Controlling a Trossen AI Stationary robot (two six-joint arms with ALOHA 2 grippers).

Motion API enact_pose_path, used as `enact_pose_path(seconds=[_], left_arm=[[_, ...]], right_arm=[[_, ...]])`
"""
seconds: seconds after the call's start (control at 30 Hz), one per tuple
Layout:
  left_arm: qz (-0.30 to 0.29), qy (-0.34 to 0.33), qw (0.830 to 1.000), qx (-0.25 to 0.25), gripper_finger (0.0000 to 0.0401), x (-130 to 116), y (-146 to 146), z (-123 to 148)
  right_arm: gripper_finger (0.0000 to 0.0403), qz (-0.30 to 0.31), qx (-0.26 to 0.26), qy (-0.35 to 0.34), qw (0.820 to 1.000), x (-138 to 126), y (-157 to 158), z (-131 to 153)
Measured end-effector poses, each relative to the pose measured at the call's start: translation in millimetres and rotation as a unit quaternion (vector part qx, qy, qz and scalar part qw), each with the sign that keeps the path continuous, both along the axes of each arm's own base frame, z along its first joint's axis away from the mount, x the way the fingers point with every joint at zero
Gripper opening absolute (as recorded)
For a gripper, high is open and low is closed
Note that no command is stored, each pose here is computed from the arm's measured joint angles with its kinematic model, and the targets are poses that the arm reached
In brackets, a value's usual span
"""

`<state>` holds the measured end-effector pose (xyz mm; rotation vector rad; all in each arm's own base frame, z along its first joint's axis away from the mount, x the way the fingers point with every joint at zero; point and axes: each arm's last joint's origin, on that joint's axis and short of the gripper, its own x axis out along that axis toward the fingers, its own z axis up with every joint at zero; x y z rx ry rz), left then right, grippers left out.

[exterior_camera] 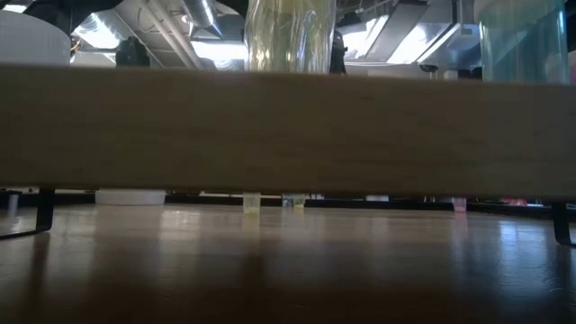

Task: Pick and place medicine bottles onto shelf by color
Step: Put the bottom yellow pill bottle on the shelf aligned with the other yellow pill bottle

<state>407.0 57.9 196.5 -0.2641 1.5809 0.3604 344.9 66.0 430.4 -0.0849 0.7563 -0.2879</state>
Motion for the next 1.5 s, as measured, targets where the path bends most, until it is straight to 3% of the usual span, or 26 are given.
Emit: enact_pose_path(seconds=[0.27,0.53,0.97,1.3,1.5], left_arm=[[-0.001,0.013,1.0,-0.002,0.0112,-3.3,-1.3,2.1],[0.005,0.026,1.0,-0.003,0.0112,-16.7,-5.4,23.8],[0.023,-0.01,0.999,-0.026,0.0111,-29.2,-38.1,58.5],[0.099,-0.012,0.995,-0.02,0.0111,-38.7,-71.0,72.0],[0.132,-0.014,0.991,-0.018,0.0111,-39.9,-89.2,72.2]], right_arm=[[0.0207,0.0,0.0,0.0,1.0,0.0,0.0,0.0],[0.0207,0.0,0.0,0.0,1.0,0.0,-0.1,0.0],[0.0207,0.0,0.001,-0.003,1.0,0.5,0.1,0.3],[0.0207,0.006,0.009,-0.018,1.0,2.4,1.6,2.4],[0.0207,0.042,0.045,-0.032,0.998,5.6,4.6,5.0]])
